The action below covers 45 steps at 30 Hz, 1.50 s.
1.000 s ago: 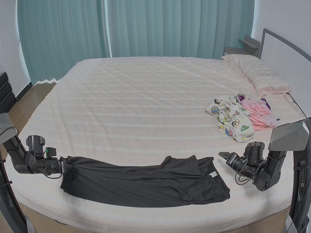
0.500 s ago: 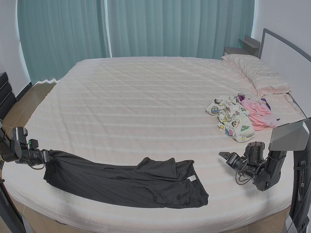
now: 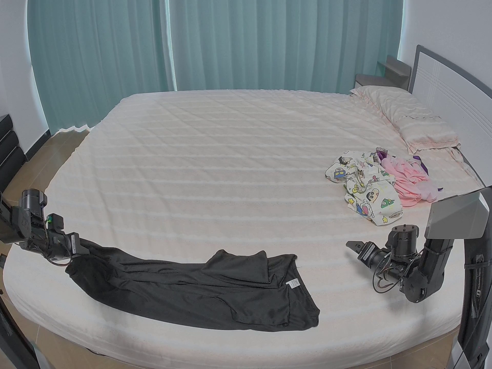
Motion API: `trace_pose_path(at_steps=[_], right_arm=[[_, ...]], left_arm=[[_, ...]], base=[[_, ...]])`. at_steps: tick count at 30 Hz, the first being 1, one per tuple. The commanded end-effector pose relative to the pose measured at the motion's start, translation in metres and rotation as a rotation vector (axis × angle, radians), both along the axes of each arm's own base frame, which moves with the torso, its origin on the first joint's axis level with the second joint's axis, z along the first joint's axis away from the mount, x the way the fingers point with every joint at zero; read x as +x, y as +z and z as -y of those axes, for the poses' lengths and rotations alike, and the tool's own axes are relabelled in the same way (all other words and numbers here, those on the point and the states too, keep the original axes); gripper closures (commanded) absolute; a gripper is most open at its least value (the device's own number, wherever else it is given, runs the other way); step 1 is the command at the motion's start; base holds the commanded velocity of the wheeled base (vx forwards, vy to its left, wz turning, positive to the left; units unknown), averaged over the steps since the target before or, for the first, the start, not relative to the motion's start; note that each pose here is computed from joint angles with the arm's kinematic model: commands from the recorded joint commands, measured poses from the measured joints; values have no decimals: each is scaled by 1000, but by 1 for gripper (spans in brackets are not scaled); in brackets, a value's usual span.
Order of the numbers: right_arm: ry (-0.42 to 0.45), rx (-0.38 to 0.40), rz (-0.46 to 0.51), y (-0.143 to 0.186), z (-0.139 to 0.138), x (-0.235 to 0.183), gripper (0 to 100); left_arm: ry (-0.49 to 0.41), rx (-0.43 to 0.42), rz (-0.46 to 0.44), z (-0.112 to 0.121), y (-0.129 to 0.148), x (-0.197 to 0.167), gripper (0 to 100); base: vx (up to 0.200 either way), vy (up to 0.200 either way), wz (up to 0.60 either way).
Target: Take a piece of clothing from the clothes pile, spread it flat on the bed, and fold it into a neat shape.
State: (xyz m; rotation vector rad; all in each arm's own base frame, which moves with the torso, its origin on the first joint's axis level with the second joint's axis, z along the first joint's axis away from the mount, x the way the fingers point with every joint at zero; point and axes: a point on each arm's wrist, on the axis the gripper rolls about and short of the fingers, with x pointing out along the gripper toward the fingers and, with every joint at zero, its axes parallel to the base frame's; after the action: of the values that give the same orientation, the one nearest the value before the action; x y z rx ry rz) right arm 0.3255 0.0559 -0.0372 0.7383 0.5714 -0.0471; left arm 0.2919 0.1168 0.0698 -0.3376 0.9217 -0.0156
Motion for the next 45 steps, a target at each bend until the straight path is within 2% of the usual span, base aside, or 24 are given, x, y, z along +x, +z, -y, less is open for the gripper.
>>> trace_pose_path(at_steps=[1,5,8,9,10,11,13,14,17,22,25,45], right_arm=[[2,1,0,0,0,0,0],[4,2,0,0,0,0,0],[4,2,0,0,0,0,0],[4,2,0,0,0,0,0],[4,2,0,0,0,0,0],[4,2,0,0,0,0,0],[5,2,0,0,-1,0,0],[5,2,0,0,-1,0,0],[8,2,-1,0,-1,-1,0],[8,3,0,0,-1,-1,0],[9,3,-2,0,-1,-1,0],[6,4,4,1,-1,0,0]], left_arm=[[-77,-7,-4,50,28,-9,100],[-97,-22,-14,92,37,-10,100],[-94,13,-35,128,38,-8,100],[-94,13,-35,128,38,-8,100],[-89,14,-43,148,37,-8,100],[-91,6,-40,158,38,-8,100],[-96,-7,-40,166,39,-7,100],[-106,-27,-43,182,39,-5,100],[-130,-47,-58,200,38,-4,100],[-173,-46,-76,216,33,-5,100],[-167,-45,-79,219,31,-2,100],[-206,-28,-83,244,24,1,100]], base=[[0,0,0],[0,0,0],[0,0,0],[0,0,0],[0,0,0],[0,0,0],[0,0,0],[0,0,0],[0,0,0],[0,0,0],[0,0,0],[0,-200,0]])
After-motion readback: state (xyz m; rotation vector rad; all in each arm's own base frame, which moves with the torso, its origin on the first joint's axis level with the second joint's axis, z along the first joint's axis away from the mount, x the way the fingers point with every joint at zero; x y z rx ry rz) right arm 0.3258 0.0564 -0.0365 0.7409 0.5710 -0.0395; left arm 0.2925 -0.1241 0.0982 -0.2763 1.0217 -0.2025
